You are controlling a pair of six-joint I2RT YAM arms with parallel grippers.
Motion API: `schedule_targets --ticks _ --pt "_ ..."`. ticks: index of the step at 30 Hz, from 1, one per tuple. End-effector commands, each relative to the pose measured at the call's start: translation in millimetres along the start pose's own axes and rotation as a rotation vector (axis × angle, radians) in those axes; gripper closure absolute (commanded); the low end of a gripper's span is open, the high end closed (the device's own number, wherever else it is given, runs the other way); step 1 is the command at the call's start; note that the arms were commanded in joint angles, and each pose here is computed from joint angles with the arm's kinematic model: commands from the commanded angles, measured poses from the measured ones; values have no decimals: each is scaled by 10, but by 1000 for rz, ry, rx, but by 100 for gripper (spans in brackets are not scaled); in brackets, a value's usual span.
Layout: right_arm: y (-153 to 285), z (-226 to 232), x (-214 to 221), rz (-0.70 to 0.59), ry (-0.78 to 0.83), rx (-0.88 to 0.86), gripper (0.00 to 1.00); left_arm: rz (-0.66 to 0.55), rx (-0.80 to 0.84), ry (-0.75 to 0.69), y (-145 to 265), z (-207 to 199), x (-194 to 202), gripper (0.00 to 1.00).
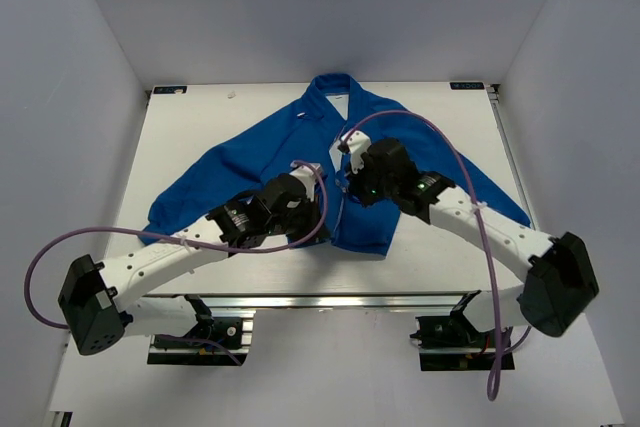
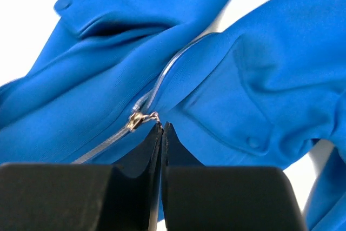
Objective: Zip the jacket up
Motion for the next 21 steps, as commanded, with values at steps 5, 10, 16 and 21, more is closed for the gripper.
schedule_targets --ticks 5,10,16,21 --pt "-443 -406 -479 -89 7 386 100 202 83 81 270 128 521 100" --pt "-804 -859 -825 -137 -26 559 100 245 84 123 273 247 752 100" --pt "-1228 -1650 -1327 -235 -108 660 100 297 88 144 237 321 904 100" --pt "-1769 -2199 -1556 -302 -81 716 100 345 126 188 197 369 1058 100"
Point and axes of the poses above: each gripper's point midway between its finger pads, its own y axis back along the fingers, its own z axis along the line the jaws close on, x = y × z, the point moved 10 cm from there along y, back along the fingers, and after that the axes turned 5 degrees about -y, right-handed, at the moved point
